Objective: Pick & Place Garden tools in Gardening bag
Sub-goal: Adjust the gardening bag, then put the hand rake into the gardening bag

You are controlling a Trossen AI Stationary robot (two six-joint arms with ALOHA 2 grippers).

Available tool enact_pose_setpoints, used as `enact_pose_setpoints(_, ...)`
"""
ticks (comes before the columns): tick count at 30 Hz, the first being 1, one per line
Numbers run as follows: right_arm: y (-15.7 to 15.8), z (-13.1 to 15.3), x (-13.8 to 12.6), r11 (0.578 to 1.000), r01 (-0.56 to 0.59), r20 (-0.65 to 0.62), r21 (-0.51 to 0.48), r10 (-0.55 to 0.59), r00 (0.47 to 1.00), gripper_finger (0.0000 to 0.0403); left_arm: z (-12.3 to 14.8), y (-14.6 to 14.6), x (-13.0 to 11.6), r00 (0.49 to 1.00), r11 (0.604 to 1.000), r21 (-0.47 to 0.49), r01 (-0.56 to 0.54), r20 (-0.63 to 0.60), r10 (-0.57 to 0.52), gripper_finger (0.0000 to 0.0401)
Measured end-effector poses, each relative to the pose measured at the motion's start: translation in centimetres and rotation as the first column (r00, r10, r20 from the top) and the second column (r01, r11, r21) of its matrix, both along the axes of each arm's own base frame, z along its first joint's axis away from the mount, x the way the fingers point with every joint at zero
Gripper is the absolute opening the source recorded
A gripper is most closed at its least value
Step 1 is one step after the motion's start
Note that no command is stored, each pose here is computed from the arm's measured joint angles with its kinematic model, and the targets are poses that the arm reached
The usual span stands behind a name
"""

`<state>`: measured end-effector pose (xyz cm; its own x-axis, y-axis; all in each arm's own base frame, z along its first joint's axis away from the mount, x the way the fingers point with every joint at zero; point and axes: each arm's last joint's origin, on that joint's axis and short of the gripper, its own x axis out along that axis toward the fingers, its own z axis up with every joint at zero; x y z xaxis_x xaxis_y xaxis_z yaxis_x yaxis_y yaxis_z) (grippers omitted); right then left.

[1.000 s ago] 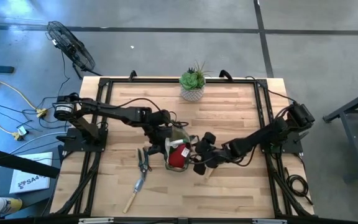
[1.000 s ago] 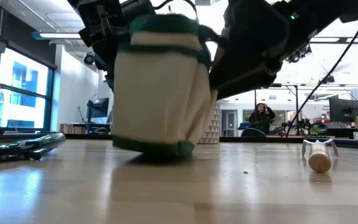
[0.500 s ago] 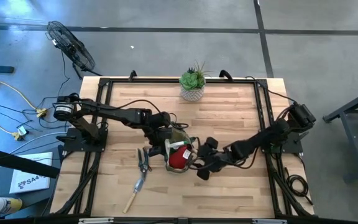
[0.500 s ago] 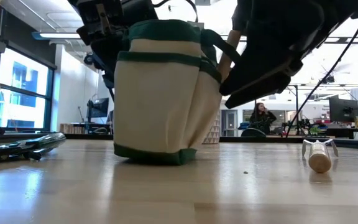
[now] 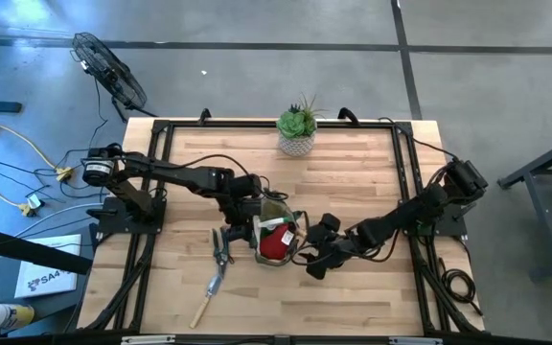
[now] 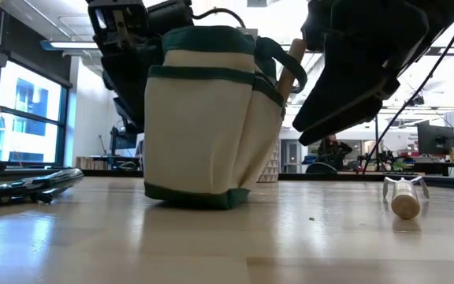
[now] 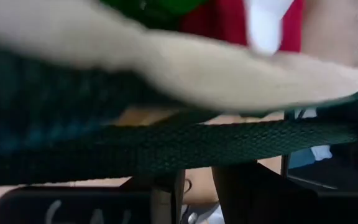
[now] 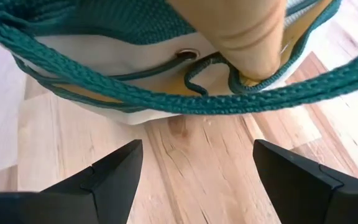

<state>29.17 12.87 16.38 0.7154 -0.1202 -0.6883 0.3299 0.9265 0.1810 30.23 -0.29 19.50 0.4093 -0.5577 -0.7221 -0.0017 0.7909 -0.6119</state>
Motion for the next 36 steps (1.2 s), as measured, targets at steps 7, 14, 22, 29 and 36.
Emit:
enact_pose_setpoints(7,0.0,-0.1,-0.1,1.0,-0.01,-0.016,0.016,0.011,1.0,0.0297,1.1,0.1,-1.7,0.997,0.997,0.072,-0.024,-0.067,0.029,0.0072)
enact_pose_setpoints(14,1.0,-0.2,-0.5,0.988,-0.055,-0.055,0.144,0.064,0.996,0.0297,4.3,0.1,-4.5,0.996,0.991,0.119,-0.062,-0.049,0.068,0.0072)
enact_pose_setpoints(22,3.4,1.0,-1.7,0.941,-0.247,-0.026,0.231,0.259,0.965,0.0298,6.6,-1.0,-7.1,0.997,0.977,0.202,-0.073,-0.025,0.079,0.0072)
enact_pose_setpoints(29,5.3,1.6,-3.5,0.916,-0.373,-0.027,0.149,0.381,0.924,0.0297,6.9,-2.3,-7.6,0.998,0.965,0.255,-0.057,-0.021,0.064,0.0072)
enact_pose_setpoints(36,5.7,1.1,-4.6,0.901,-0.433,-0.103,0.0,0.431,0.896,0.0298,6.9,-3.5,-7.7,0.998,0.969,0.241,-0.048,-0.032,0.057,0.0072)
